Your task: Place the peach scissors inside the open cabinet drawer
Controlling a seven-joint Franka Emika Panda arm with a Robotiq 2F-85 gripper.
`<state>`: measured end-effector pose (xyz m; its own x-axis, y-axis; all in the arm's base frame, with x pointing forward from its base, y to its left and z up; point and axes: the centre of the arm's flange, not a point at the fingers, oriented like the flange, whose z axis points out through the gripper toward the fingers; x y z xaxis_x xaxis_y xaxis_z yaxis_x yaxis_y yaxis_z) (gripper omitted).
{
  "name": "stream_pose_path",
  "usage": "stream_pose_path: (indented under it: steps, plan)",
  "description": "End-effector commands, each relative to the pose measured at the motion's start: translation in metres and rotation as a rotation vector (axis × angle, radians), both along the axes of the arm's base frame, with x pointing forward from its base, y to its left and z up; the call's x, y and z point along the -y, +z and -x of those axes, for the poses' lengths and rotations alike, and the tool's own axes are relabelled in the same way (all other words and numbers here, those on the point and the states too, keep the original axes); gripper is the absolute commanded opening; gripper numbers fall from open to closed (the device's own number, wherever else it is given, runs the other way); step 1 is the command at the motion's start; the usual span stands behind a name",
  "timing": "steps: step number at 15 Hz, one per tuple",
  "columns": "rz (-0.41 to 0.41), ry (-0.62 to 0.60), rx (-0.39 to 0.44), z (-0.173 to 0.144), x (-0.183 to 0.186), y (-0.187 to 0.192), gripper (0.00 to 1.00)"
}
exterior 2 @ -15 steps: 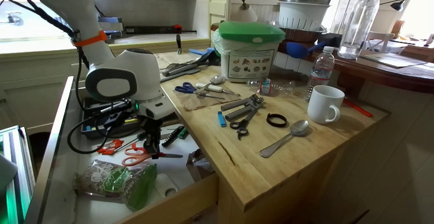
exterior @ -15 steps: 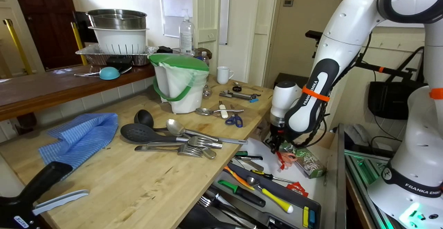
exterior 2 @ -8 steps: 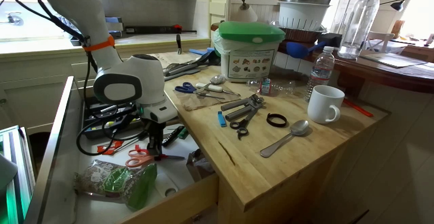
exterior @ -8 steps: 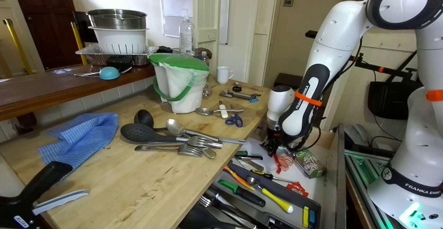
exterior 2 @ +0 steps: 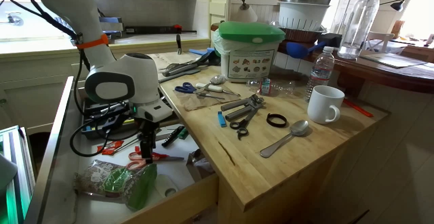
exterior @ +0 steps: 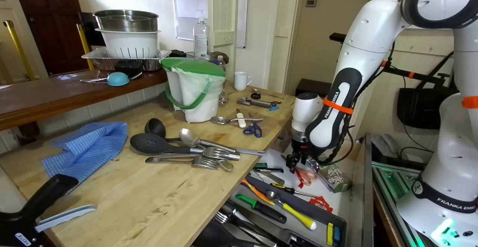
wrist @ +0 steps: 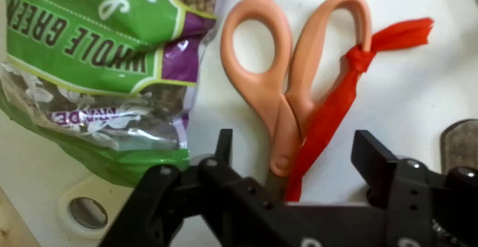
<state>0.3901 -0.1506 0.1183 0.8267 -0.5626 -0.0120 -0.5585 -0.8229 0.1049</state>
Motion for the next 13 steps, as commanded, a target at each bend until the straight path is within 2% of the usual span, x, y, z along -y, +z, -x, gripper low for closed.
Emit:
stream_pose_path:
  steps: [1,3,5,9,10,13]
  plan:
    - [-0.027,0.149,0.033,0.042,-0.018,0.039,1.0]
    - [-0.011,0.222,0.045,0.06,-0.023,0.054,1.0]
    - [-0.031,0.307,0.044,0.071,-0.026,0.077,1.0]
    - [-0.151,0.496,-0.007,0.049,-0.024,0.131,1.0]
    - [-0.095,0.425,0.001,0.021,-0.017,0.087,1.0]
    - [-0.098,0.433,0.015,0.022,-0.017,0.1,1.0]
